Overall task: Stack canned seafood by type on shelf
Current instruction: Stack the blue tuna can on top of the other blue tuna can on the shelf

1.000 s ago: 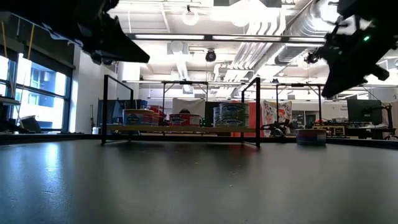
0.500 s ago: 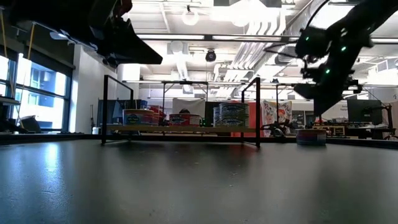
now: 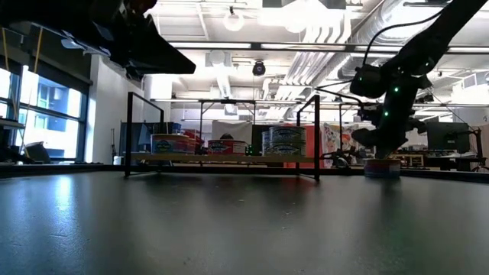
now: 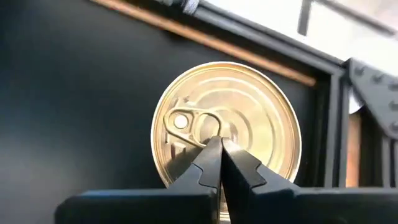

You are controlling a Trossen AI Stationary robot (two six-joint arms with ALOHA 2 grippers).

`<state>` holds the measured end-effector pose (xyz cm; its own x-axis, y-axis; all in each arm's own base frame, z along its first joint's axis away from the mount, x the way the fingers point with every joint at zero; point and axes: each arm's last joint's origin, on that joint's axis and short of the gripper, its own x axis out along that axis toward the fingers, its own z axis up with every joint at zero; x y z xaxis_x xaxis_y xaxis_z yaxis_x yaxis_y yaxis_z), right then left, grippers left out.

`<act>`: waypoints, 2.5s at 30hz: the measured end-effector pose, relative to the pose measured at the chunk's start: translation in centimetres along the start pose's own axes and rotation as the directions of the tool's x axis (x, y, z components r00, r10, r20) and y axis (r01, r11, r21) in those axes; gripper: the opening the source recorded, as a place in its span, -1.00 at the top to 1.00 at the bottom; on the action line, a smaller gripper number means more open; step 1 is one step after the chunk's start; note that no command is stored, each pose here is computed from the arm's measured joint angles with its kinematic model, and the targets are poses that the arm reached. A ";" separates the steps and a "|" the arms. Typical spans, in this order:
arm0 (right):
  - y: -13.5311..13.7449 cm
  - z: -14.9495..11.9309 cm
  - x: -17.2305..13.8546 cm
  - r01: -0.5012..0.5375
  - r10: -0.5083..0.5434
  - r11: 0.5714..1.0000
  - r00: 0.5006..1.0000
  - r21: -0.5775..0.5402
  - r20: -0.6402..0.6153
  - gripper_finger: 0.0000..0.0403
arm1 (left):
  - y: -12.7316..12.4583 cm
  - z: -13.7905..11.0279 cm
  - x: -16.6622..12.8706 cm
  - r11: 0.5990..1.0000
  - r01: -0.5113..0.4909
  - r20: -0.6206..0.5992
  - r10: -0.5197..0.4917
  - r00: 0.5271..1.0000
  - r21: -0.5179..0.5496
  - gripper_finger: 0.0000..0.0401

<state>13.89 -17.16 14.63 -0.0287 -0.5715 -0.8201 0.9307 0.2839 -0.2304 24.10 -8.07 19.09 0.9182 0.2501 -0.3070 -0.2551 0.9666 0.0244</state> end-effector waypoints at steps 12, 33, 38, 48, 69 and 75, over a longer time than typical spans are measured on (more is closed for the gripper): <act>5.5 -5.5 -6.6 -0.341 0.324 0.939 0.920 -0.043 -0.219 1.00 | -0.1 0.0 -0.1 1.000 0.006 0.004 -0.006 1.000 -0.002 1.00; 24.4 -16.5 -13.3 -0.774 0.812 0.566 0.582 -0.283 0.032 1.00 | -1.1 -0.1 -0.7 0.999 0.050 0.010 -0.050 0.999 0.011 1.00; 30.3 -14.2 -14.7 -0.684 0.831 0.503 0.550 -0.529 0.079 1.00 | -1.3 -0.2 -0.9 0.998 0.057 0.008 -0.057 0.998 0.016 1.00; 32.0 -8.8 -22.8 -0.339 0.733 0.607 0.588 -0.719 0.341 0.99 | -2.5 0.6 -5.1 0.992 0.030 0.049 -0.036 0.998 0.126 1.00; 26.1 -14.4 -23.2 -0.318 0.604 0.670 0.759 -0.671 0.242 0.19 | -4.3 -2.4 -2.0 0.828 0.324 -0.124 -0.301 0.945 0.458 0.68; 25.7 -15.5 -18.8 -0.356 0.611 0.704 0.744 -0.614 0.269 0.19 | -4.0 -4.4 0.2 0.683 0.330 -0.199 -0.266 0.943 0.652 0.29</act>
<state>32.72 12.76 16.00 0.6454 -0.4591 -0.6104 0.4417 0.8763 -0.1921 23.92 -12.14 14.74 0.8735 -0.0324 -0.4857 0.3266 0.7789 0.5353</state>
